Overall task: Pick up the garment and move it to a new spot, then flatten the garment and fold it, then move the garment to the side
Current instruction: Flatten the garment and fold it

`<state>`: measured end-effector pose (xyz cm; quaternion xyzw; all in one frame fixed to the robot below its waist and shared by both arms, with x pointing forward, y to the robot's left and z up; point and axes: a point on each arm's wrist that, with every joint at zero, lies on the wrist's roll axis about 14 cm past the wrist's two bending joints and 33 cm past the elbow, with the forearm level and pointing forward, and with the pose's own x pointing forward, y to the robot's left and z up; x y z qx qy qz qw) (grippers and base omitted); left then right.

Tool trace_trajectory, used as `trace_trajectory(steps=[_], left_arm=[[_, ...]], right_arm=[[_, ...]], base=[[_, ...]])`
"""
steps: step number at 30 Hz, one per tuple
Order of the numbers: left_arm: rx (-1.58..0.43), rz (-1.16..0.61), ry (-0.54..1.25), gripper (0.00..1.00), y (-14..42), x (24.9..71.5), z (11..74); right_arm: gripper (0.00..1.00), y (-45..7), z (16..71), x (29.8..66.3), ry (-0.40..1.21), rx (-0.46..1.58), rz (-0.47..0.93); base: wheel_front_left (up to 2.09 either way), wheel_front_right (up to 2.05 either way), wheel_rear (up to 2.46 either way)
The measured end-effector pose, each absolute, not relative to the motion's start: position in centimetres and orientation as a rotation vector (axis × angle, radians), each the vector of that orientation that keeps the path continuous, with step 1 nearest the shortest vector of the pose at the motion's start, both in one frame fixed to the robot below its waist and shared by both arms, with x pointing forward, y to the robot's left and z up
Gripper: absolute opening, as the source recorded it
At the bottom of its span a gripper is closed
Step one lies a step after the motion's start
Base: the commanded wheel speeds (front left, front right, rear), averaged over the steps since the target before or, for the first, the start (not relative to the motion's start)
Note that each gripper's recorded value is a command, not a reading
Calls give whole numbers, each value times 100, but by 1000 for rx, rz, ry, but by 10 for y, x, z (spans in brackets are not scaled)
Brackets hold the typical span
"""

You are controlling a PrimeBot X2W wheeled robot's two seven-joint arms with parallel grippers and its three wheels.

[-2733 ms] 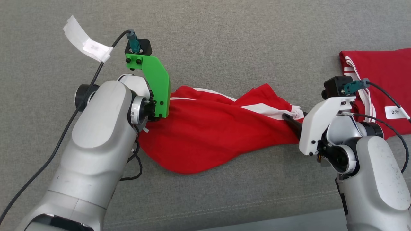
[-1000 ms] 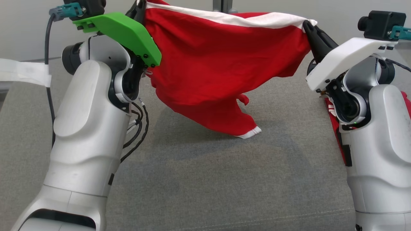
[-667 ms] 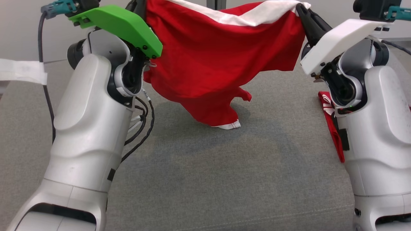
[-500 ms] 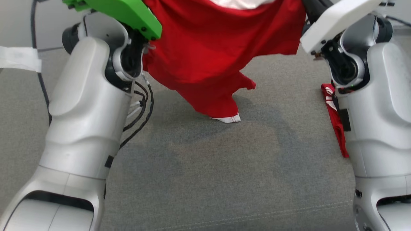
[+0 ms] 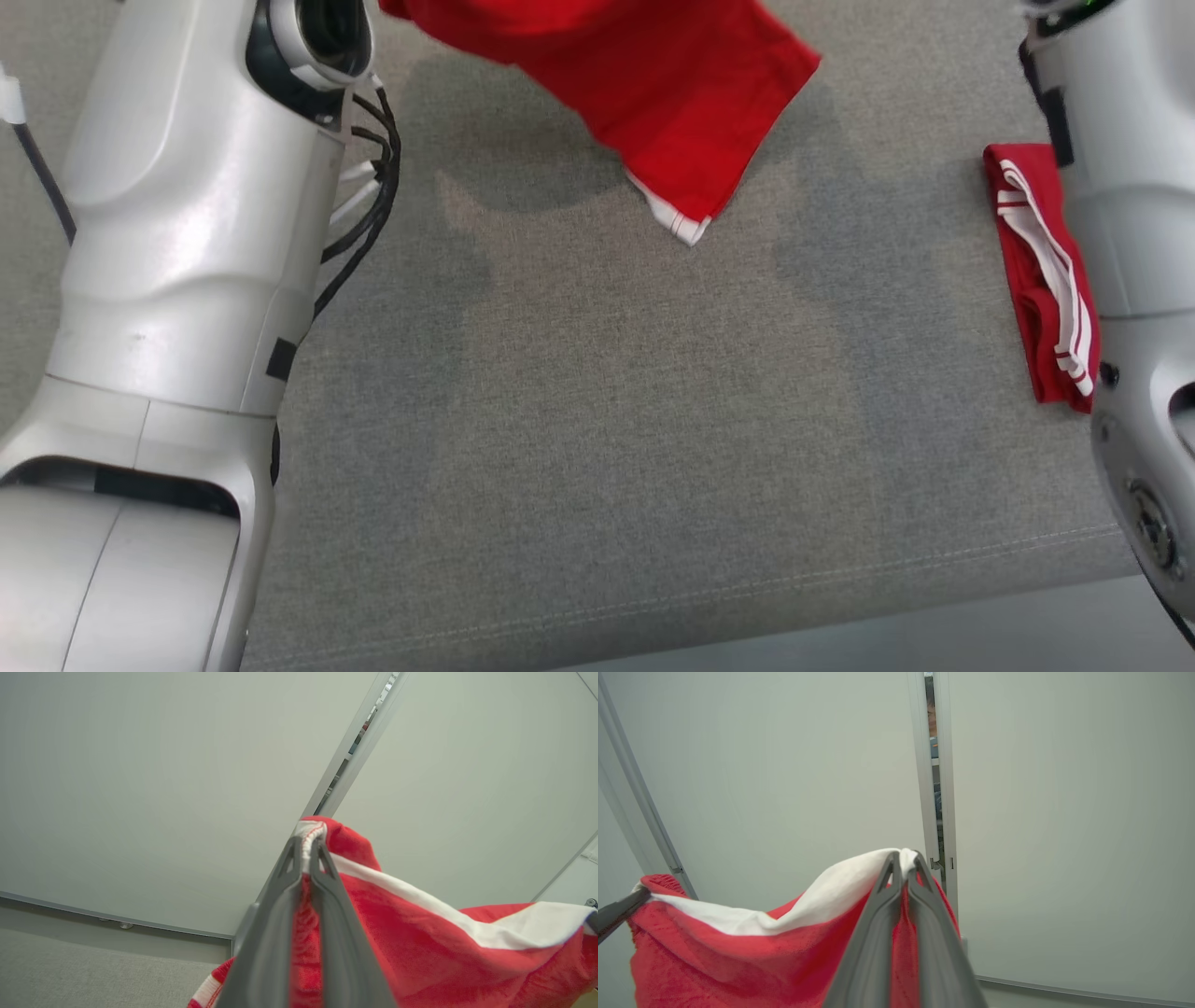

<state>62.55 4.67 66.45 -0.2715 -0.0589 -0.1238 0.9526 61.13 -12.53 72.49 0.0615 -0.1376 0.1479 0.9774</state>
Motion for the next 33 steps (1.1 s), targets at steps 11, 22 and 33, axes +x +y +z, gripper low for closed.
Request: trace_trajectory(steps=[11,22,33], left_arm=[[-586,-249,-280,0,57,669,659],[-587,-296,-416,0,72,668,653],[-572,-313,-248,0,59,648,588]], right_arm=[[0,-149,731,665,-488,111,201],[0,-123,705,672,-533,53,263],[0,-125,632,652,-313,60,334]], base=[[0,0,0],[0,0,0],[0,0,0]])
